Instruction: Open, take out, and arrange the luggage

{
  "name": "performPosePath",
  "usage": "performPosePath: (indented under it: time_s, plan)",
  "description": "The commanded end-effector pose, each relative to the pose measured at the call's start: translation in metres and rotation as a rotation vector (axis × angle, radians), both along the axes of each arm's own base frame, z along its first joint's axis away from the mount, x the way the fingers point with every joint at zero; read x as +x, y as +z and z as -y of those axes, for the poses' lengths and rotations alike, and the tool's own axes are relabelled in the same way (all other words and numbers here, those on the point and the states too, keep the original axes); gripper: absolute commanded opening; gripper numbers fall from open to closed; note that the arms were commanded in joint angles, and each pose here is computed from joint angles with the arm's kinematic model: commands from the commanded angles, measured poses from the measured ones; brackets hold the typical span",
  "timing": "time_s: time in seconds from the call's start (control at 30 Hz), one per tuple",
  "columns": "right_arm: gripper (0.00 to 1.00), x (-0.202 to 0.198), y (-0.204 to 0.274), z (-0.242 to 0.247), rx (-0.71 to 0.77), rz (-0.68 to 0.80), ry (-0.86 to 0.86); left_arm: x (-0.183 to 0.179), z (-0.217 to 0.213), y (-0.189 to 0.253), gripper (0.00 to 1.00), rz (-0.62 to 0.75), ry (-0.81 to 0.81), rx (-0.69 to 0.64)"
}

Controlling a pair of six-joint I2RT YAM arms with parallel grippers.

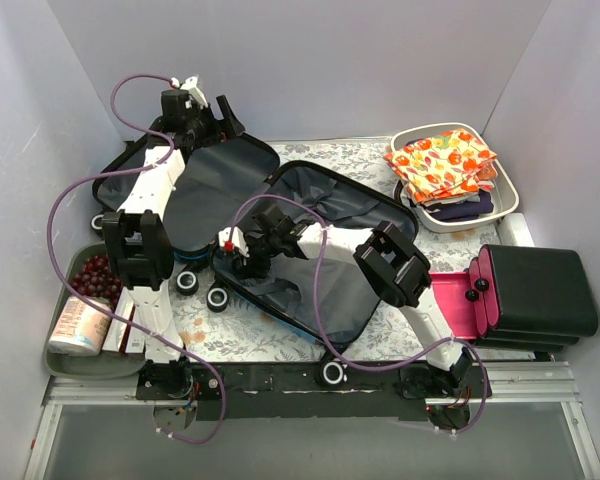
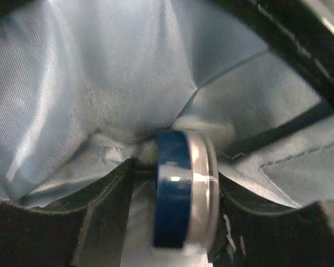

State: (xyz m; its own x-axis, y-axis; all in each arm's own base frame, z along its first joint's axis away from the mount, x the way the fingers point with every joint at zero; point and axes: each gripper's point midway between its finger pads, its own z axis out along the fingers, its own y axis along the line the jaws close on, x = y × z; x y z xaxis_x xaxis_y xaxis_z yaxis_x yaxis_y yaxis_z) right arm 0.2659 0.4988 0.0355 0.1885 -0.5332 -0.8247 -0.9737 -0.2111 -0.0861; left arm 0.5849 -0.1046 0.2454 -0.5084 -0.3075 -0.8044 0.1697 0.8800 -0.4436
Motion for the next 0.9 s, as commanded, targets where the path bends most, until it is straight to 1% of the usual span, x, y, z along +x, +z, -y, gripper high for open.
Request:
performPosePath:
  time_s: [0.0,0.03,0.07,0.1,0.13,0.17,0.2,0.23,0.27,0.33,0.37,0.4,0.43,0.47,0.5,0.53,0.57,0.6,0.63,0.67,0.7,0.73,0.8,0.83,0.87]
  plan:
    - [0.51,-0.006,0.006,-0.02,0.023,0.071,0.045,-0.02,0.002,0.056,0.98,0.133,-0.032,-0.007]
    - [0.46,-0.007,0.006,-0.018,0.014,0.071,0.041,-0.023,0.001,0.06,0.98,0.141,-0.031,-0.009]
    - [0.32,-0.01,0.006,-0.017,0.008,0.076,0.04,-0.025,0.003,0.062,0.98,0.148,-0.033,-0.012]
    - [0.21,-0.014,0.006,-0.014,0.001,0.082,0.035,-0.029,0.002,0.056,0.98,0.136,-0.033,-0.011]
    - [0.16,-0.013,0.005,-0.012,-0.012,0.091,0.019,-0.031,0.002,0.055,0.98,0.135,-0.031,-0.008]
    - [0.12,-0.014,0.006,-0.01,-0.014,0.089,0.015,-0.035,0.001,0.063,0.98,0.156,-0.027,-0.006]
    - [0.08,-0.017,0.012,-0.008,-0.005,0.089,0.01,-0.038,-0.001,0.054,0.98,0.14,-0.021,-0.001]
    - [0.01,-0.018,0.014,-0.007,0.0,0.082,0.002,-0.041,-0.002,0.055,0.98,0.144,-0.016,0.0]
    - [0.01,-0.018,0.019,-0.006,0.009,0.069,-0.016,-0.046,-0.002,0.063,0.98,0.166,-0.015,0.0]
    - [0.01,-0.014,0.04,-0.008,0.054,0.078,-0.063,-0.053,-0.003,0.059,0.98,0.158,-0.013,-0.005]
    - [0.01,-0.014,0.048,-0.007,0.063,0.054,-0.096,-0.054,-0.002,0.06,0.98,0.165,-0.013,-0.01]
    - [0.01,-0.01,0.07,-0.005,0.1,0.064,-0.127,-0.059,-0.002,0.07,0.98,0.184,-0.009,-0.021]
    - [0.01,-0.003,0.08,-0.003,0.126,0.081,-0.183,-0.061,-0.002,0.066,0.98,0.177,-0.006,-0.026]
    - [0.02,-0.004,0.079,0.005,0.119,0.042,-0.235,-0.062,-0.003,0.072,0.98,0.196,0.001,-0.032]
    - [0.01,0.002,0.099,0.013,0.153,0.048,-0.28,-0.065,-0.003,0.079,0.98,0.209,0.006,-0.042]
    - [0.01,0.008,0.106,0.02,0.162,0.032,-0.355,-0.067,-0.003,0.081,0.98,0.208,0.012,-0.058]
    - [0.01,0.009,0.103,0.03,0.161,0.02,-0.399,-0.069,-0.002,0.08,0.98,0.205,0.014,-0.07]
    - [0.01,0.019,0.126,0.042,0.197,0.046,-0.475,-0.073,-0.001,0.084,0.98,0.207,0.014,-0.08]
    - [0.01,0.019,0.133,0.05,0.212,0.024,-0.524,-0.075,0.0,0.084,0.98,0.199,0.019,-0.1]
    - [0.01,0.017,0.128,0.062,0.203,0.015,-0.562,-0.078,0.001,0.078,0.98,0.182,0.015,-0.109]
    - [0.01,0.017,0.149,0.071,0.244,0.028,-0.592,-0.081,0.001,0.078,0.98,0.176,0.017,-0.119]
    - [0.01,0.021,0.152,0.081,0.244,0.026,-0.658,-0.085,0.002,0.081,0.98,0.175,0.017,-0.136]
    - [0.01,0.018,0.161,0.103,0.247,0.021,-0.721,-0.094,0.007,0.075,0.98,0.147,-0.004,-0.159]
    - [0.01,0.015,0.162,0.11,0.247,0.005,-0.744,-0.102,0.011,0.081,0.98,0.144,-0.017,-0.185]
    - [0.01,0.015,0.166,0.125,0.252,0.003,-0.79,-0.113,0.02,0.078,0.98,0.118,-0.072,-0.22]
